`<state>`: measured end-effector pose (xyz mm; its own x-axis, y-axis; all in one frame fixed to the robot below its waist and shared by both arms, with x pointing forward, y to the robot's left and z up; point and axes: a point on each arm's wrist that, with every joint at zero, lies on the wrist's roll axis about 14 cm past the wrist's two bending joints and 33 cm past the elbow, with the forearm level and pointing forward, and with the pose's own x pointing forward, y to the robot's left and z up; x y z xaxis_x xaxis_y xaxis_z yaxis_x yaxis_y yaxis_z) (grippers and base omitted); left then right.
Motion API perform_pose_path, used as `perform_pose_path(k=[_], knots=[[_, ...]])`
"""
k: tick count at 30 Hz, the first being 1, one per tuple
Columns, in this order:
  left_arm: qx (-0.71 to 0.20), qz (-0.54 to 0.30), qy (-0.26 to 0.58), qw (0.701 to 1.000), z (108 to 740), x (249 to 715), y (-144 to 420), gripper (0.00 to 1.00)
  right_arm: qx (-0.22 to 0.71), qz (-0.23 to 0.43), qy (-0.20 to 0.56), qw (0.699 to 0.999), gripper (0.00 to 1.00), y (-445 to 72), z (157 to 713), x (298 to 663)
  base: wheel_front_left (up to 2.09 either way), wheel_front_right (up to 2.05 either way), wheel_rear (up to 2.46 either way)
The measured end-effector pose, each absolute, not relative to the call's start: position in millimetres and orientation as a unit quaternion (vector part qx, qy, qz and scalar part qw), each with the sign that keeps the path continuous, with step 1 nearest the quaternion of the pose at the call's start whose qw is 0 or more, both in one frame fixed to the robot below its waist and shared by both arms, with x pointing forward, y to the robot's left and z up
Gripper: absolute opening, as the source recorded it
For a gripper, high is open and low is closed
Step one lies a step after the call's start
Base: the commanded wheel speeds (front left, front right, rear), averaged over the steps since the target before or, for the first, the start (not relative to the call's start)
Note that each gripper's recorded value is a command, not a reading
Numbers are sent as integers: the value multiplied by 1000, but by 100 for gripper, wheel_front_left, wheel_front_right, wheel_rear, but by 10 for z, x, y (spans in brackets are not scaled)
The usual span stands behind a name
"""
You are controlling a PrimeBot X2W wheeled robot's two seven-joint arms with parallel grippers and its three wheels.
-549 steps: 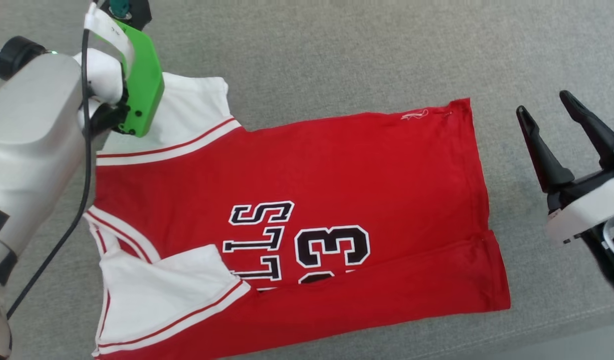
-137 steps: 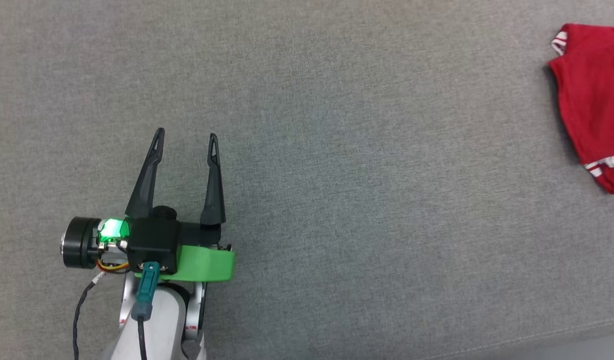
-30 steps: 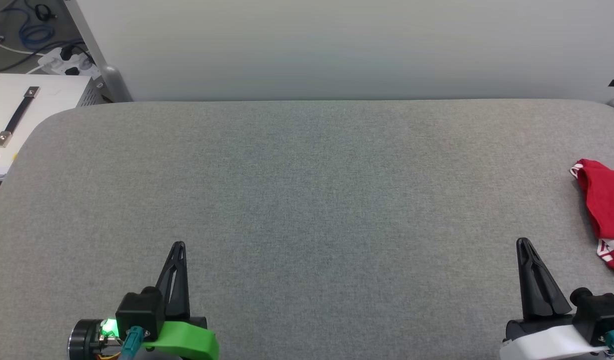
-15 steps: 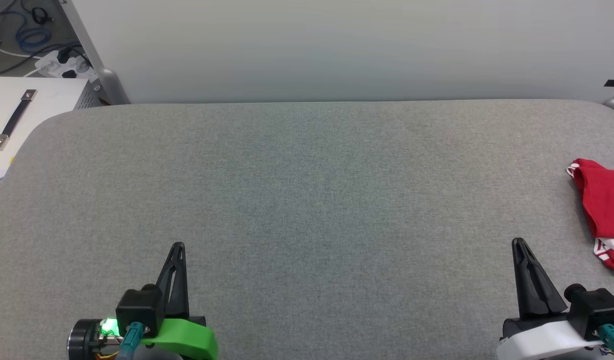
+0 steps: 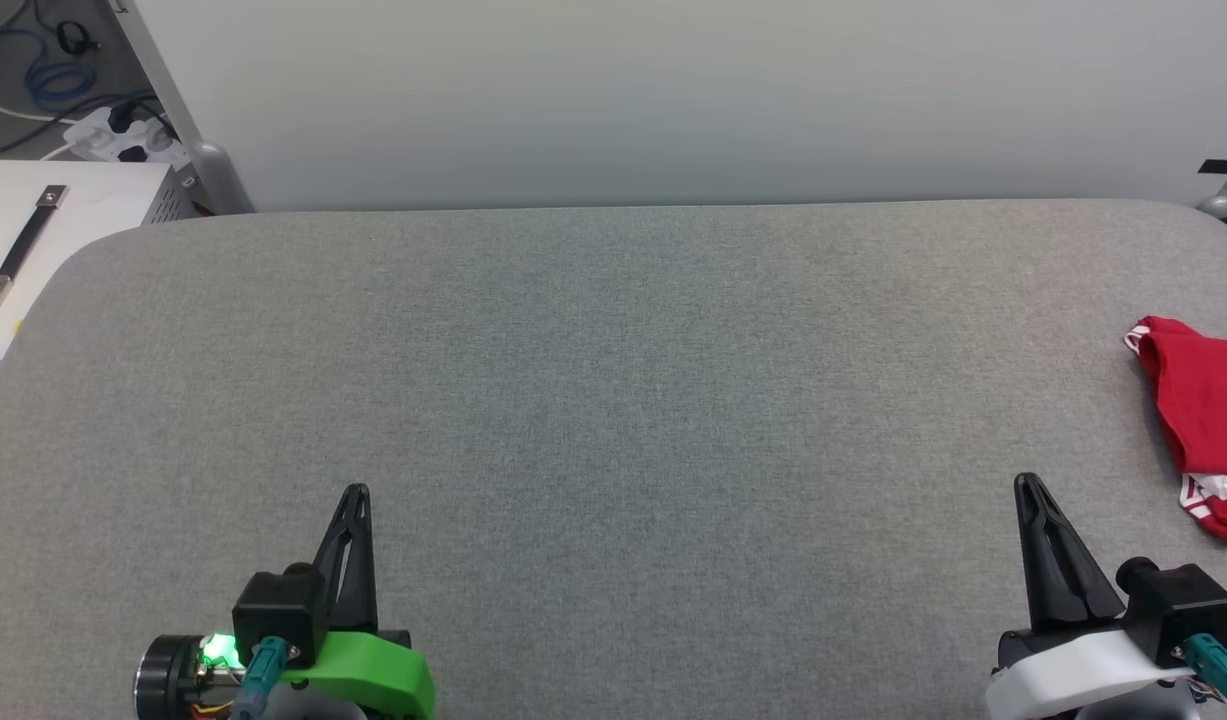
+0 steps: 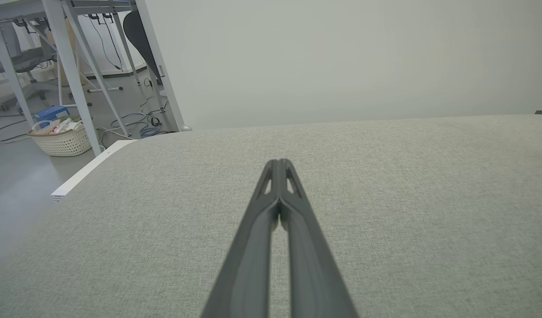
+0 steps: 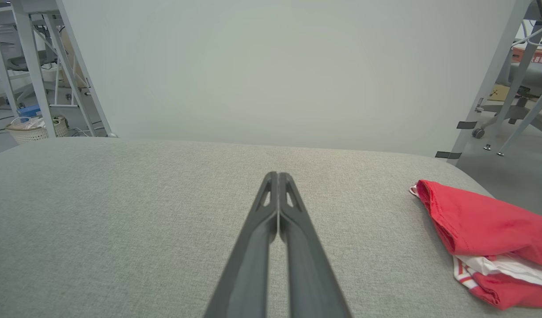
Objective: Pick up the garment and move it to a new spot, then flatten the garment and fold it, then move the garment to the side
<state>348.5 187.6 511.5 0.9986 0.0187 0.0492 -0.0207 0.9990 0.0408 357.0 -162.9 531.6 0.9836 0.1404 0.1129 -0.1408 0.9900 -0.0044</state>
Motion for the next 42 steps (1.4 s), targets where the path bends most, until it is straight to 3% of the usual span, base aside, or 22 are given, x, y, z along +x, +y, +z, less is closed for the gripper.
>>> perform_pose_path(k=[42], knots=[[21, 7, -5, 1000, 5143, 3580, 1836, 0, -11, 68, -26, 997, 0, -1624, 5273, 3628, 0, 0, 0]])
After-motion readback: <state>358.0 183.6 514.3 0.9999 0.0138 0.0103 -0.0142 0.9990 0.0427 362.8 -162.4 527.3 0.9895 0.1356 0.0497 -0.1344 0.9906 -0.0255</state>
